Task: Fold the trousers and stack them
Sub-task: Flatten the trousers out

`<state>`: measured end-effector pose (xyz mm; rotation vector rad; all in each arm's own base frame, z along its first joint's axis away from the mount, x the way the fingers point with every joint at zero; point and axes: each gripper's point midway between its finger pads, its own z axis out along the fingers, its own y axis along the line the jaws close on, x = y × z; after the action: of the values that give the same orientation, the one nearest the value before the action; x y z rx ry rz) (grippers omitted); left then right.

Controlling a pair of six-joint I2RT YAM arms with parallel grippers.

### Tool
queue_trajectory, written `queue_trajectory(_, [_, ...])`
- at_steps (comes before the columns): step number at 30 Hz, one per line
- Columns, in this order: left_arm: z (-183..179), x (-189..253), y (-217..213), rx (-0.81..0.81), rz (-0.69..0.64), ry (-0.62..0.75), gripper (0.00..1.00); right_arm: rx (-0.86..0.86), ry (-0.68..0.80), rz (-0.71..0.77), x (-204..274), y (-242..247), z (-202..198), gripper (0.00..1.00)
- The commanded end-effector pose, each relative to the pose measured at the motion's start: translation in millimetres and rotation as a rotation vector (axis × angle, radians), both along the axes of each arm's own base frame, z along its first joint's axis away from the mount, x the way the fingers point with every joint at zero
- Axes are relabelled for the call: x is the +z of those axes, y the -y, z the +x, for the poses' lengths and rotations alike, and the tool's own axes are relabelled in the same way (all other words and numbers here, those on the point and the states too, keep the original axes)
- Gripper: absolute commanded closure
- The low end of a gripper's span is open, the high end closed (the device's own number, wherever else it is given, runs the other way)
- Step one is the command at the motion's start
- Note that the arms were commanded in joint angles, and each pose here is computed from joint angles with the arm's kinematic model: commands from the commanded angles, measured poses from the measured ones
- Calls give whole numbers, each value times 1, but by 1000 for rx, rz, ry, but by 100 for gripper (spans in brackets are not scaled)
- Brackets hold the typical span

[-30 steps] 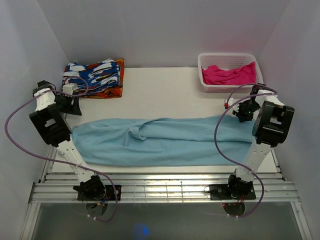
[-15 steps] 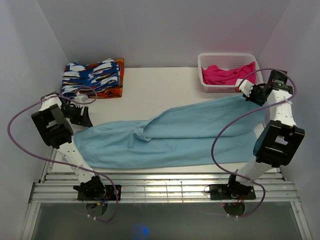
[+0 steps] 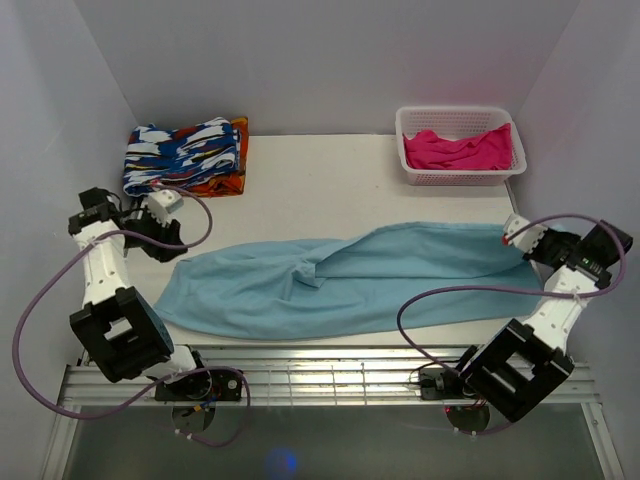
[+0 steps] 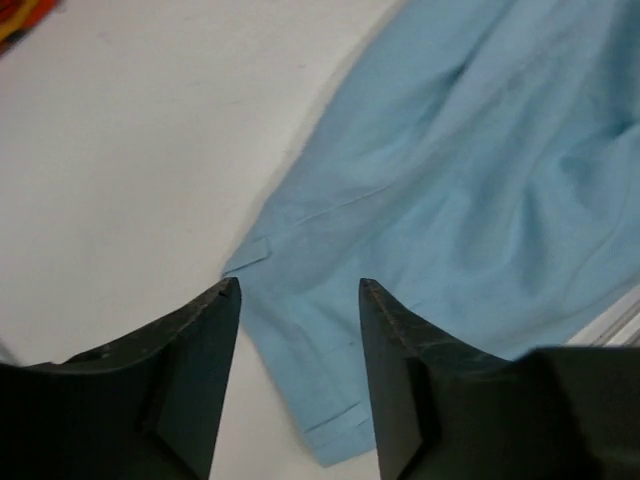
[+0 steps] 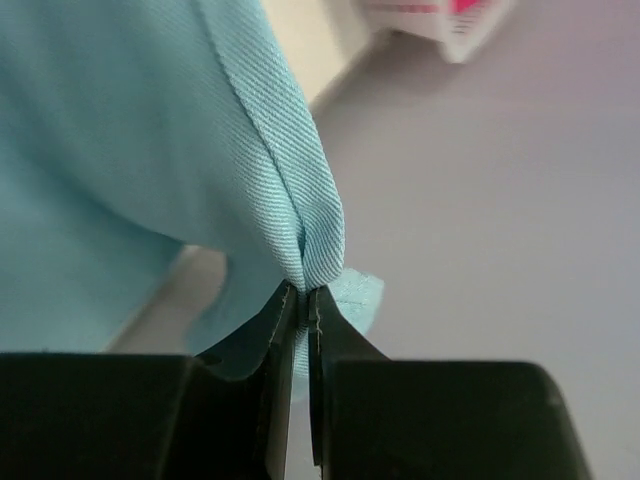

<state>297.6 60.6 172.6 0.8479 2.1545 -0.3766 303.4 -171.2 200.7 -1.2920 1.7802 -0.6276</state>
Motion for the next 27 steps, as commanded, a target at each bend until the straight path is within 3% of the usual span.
queue_trajectory(1, [-7, -34, 44, -135, 32, -57, 32, 213, -50, -124, -56, -38, -44, 92])
queue_trajectory(7, [27, -58, 68, -178, 21, -123, 26, 262, -175, -116, -103, -57, -78, 92])
queue_trajectory(15, [90, -88, 110, -238, -1, -184, 24, 280, -169, -126, -101, -57, -76, 92])
queue_trajectory(19, [78, -99, 141, -340, -59, -278, 26, 301, -150, -118, -94, -53, -67, 92])
queue_trajectory(23, [61, -107, 152, -388, -121, -375, 42, 321, -114, -127, -86, -49, -55, 92])
queue_trajectory(27, [46, -104, 159, -409, -182, -450, 47, 323, -93, -139, -80, -44, -43, 92])
